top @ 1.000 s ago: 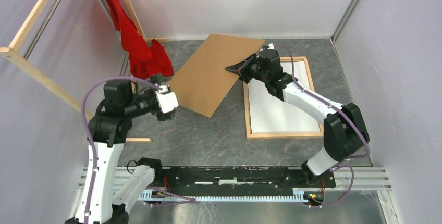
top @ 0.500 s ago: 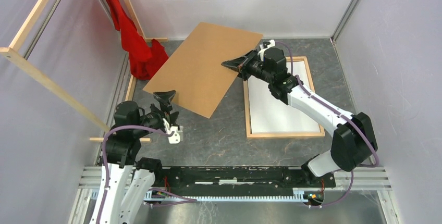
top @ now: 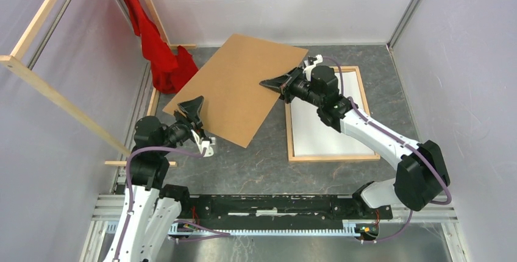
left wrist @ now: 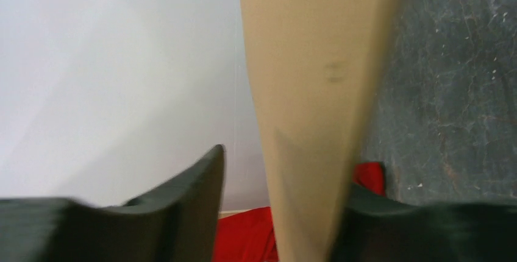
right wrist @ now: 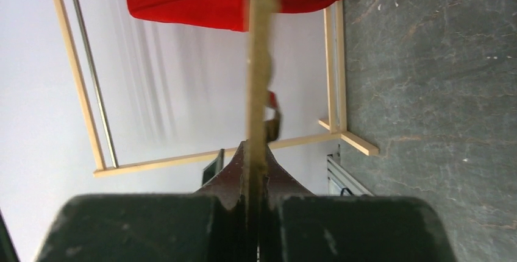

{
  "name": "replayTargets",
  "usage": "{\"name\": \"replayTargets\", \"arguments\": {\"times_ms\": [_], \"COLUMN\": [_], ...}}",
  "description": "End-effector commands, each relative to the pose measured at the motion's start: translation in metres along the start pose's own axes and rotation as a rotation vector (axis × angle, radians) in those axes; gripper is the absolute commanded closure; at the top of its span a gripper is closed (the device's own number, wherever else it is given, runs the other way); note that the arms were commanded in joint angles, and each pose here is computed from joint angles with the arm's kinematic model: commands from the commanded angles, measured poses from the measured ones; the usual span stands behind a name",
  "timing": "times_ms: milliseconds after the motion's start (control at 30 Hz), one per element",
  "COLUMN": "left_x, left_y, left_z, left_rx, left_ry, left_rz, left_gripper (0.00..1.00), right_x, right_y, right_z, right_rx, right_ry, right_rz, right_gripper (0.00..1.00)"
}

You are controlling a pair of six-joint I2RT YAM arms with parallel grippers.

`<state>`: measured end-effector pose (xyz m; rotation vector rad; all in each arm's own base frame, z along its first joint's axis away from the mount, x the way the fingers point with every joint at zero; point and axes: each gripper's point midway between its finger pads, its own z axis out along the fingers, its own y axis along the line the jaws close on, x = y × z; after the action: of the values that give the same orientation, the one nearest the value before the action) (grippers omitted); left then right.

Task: Put the photo into the frame
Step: Pick up the photo frame item at the center of the board, then move the photo frame to the center of the board.

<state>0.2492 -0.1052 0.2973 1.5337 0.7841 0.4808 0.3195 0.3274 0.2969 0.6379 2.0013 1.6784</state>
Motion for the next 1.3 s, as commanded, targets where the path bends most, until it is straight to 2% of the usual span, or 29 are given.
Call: {"name": "replayTargets", "arguments": {"times_ms": [0, 33, 67, 100, 167, 267, 400, 567, 733, 967, 1267], "left_x": [-0.003, -0.003, -0.004, -0.005, -0.005, -0.004, 0.003, 0.023, 0.030, 0.035, 0.029], "left_y": [0.023, 0.027, 0.031, 0.039, 0.045, 0.056, 0.073, 0.093, 0.086, 0.098, 0.102], "left_z": [0.003, 0.003, 0.003, 0.002, 0.001, 0.000, -0.002, -0.002, 0.004, 0.004, -0.004], "left_rx": [-0.061, -0.067, -0.079, -0.107, -0.125, -0.155, -0.210, -0.205, -0.065, -0.039, -0.023], "left_ry": [-0.024, -0.026, -0.027, -0.028, -0.025, -0.015, 0.019, 0.112, 0.156, 0.201, 0.205], "left_rz": [0.056, 0.057, 0.057, 0.060, 0.062, 0.046, -0.029, -0.198, -0.323, -0.444, -0.471], "left_gripper": [0.60, 0.68, 0.77, 0.89, 0.97, 0.98, 0.98, 0.98, 0.98, 0.98, 0.98], "right_x": [0.012, 0.012, 0.014, 0.014, 0.014, 0.014, 0.006, -0.022, -0.036, -0.041, -0.039], "right_y": [0.047, 0.046, 0.044, 0.042, 0.039, 0.028, 0.003, -0.018, -0.053, -0.130, -0.175], "right_z": [-0.015, -0.015, -0.015, -0.015, -0.015, -0.017, -0.029, -0.060, -0.081, -0.092, -0.082], "right_rx": [-0.156, -0.153, -0.146, -0.131, -0.116, -0.073, -0.005, 0.069, 0.231, 0.421, 0.517], "right_ry": [0.034, 0.034, 0.038, 0.044, 0.062, 0.097, 0.140, 0.083, 0.070, 0.095, 0.118], "right_rz": [-0.063, -0.074, -0.094, -0.125, -0.177, -0.273, -0.419, -0.592, -0.719, -0.759, -0.775], "right_gripper": [0.98, 0.94, 0.86, 0.67, 0.52, 0.33, 0.21, 0.13, 0.12, 0.20, 0.28]}}
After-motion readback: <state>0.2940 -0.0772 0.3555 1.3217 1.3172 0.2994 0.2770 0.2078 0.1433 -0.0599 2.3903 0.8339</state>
